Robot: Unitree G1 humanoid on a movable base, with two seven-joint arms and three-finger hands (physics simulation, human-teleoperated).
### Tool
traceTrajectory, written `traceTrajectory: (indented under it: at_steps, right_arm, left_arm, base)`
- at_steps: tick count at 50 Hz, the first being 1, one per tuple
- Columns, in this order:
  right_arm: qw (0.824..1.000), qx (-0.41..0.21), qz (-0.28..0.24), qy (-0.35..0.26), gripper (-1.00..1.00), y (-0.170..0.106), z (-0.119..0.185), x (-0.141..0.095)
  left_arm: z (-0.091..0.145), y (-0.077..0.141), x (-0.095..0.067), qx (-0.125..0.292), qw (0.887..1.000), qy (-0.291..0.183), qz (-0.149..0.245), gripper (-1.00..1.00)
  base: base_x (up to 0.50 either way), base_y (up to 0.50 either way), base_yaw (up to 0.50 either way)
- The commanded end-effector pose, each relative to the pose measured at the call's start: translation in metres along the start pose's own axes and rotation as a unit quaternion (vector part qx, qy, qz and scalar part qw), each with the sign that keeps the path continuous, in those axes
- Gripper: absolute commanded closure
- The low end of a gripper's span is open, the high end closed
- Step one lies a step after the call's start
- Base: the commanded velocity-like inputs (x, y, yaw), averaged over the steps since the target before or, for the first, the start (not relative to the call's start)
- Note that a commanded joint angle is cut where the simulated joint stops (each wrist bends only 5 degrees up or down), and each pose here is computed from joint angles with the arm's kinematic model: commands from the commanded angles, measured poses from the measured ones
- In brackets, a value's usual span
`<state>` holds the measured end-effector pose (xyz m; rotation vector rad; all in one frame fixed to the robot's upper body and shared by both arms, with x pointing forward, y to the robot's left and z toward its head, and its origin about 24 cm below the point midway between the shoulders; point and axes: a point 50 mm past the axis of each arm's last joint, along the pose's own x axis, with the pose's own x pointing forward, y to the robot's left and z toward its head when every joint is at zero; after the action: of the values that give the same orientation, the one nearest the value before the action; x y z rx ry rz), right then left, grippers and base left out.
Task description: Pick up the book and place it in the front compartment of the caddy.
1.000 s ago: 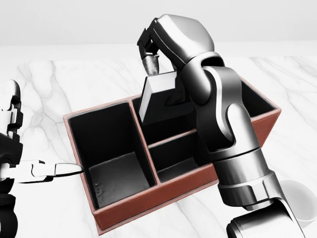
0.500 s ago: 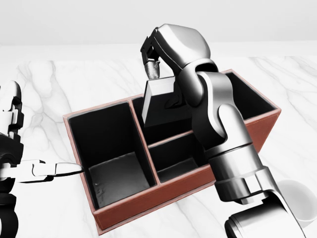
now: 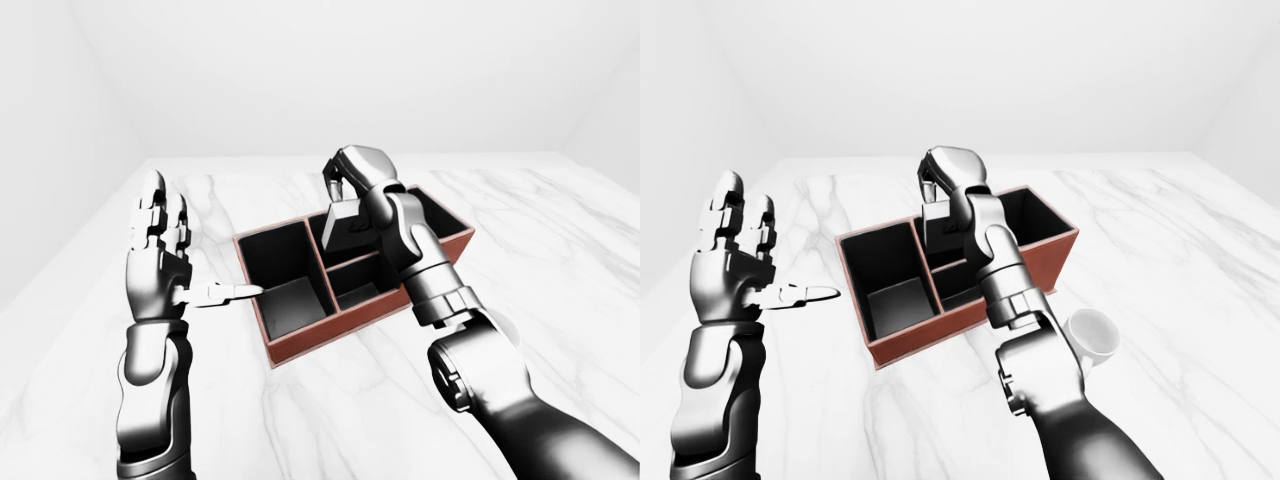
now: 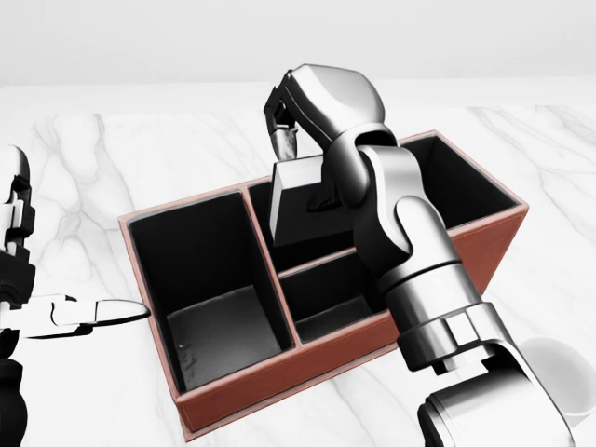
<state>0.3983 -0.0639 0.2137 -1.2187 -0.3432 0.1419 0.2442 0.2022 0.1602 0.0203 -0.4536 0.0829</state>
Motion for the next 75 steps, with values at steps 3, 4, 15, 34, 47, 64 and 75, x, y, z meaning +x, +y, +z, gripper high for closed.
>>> traceTrajectory:
  at_steps: [3, 4, 15, 34, 47, 64, 75]
  right_arm:
    - [1.0, -0.009, -0.012, -0.002, 1.0, 0.002, -0.002, 0.005]
    - [1.0, -0.01, -0.012, -0.002, 1.0, 0.002, -0.002, 0.005]
    - [1.0, -0.013, -0.007, -0.002, 1.0, 0.008, -0.003, 0.007]
    - [1.0, -0.02, 0.001, -0.003, 1.0, 0.019, -0.005, 0.009]
    - [1.0, -0.021, 0.003, -0.005, 1.0, 0.022, -0.005, 0.01]
    - [0.999, -0.038, -0.018, -0.017, 1.0, 0.023, -0.004, 0.011]
    - [0.999, -0.04, -0.029, -0.012, 1.0, 0.024, -0.007, 0.011]
  left_arm:
    - [0.002, 0.001, 0.001, -0.001, 1.0, -0.004, 0.001, -1.0]
    - [0.001, 0.001, 0.001, -0.001, 1.0, -0.004, 0.001, -1.0]
    - [-0.002, 0.0, 0.0, -0.001, 1.0, 0.005, 0.0, -1.0]
    - [-0.003, -0.001, 0.0, -0.002, 1.0, 0.006, -0.001, -1.0]
    - [-0.001, -0.001, -0.001, -0.002, 1.0, 0.002, -0.002, -1.0]
    - [0.001, -0.002, -0.001, -0.002, 1.0, -0.001, -0.003, -1.0]
    - [0.002, -0.003, -0.001, -0.002, 1.0, -0.004, -0.004, -1.0]
  base:
    - [0.0, 0.0, 0.0]
    - [0.0, 0.0, 0.0]
    - [0.0, 0.0, 0.0]
    - [0.0, 0.0, 0.0]
    - [0.0, 0.0, 0.0]
    - [0.0, 0.0, 0.0]
    - [0.0, 0.0, 0.0]
